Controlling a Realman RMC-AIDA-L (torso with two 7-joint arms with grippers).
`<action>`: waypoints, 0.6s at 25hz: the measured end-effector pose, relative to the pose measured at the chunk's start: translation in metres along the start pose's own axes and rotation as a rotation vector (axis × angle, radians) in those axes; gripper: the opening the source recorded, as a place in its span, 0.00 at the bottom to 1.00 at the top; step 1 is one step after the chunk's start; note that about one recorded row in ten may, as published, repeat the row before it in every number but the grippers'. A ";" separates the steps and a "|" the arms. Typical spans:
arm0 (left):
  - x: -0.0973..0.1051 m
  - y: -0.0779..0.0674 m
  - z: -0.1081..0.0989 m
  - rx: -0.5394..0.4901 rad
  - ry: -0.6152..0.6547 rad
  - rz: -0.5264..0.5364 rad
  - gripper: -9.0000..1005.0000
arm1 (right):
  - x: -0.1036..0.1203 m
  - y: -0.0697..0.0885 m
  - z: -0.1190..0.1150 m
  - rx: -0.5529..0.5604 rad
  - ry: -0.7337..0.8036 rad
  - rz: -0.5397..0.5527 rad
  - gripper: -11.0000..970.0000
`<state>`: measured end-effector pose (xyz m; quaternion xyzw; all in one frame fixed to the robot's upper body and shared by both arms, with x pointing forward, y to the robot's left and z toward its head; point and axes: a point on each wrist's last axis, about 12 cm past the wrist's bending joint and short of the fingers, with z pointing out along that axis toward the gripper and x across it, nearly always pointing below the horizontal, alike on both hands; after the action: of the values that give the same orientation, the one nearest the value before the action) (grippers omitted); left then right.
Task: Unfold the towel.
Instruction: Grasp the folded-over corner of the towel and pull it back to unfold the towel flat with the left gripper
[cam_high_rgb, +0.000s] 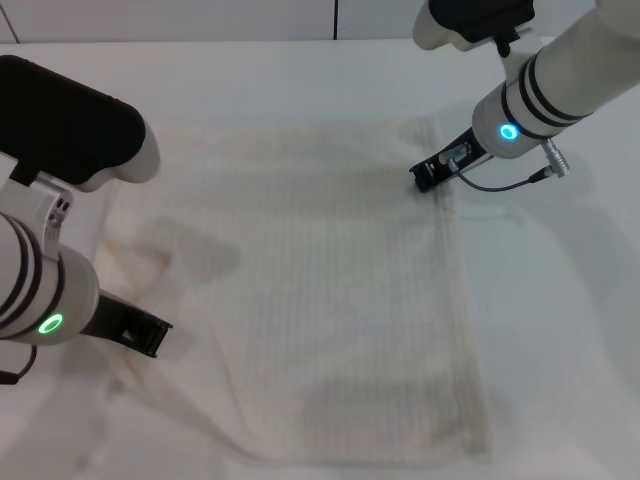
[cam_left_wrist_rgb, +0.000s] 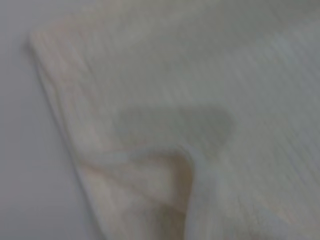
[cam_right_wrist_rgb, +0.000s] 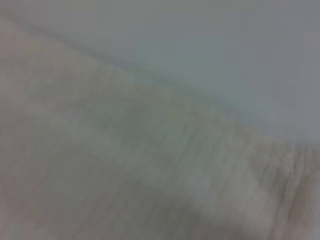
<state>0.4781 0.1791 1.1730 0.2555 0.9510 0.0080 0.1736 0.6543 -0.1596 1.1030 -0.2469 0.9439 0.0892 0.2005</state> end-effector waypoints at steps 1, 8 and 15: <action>0.000 0.000 0.000 0.000 0.001 -0.001 0.05 | 0.000 0.000 0.000 0.000 0.000 0.000 0.02; 0.002 0.004 -0.004 -0.005 0.000 -0.026 0.05 | 0.000 0.000 0.000 0.000 -0.001 0.000 0.03; 0.007 0.011 -0.003 -0.015 0.017 -0.059 0.05 | 0.000 0.000 0.000 0.000 -0.002 0.000 0.03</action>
<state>0.4769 0.1920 1.1751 0.2257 0.9596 0.0121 0.1677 0.6544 -0.1596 1.1033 -0.2469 0.9437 0.0895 0.2012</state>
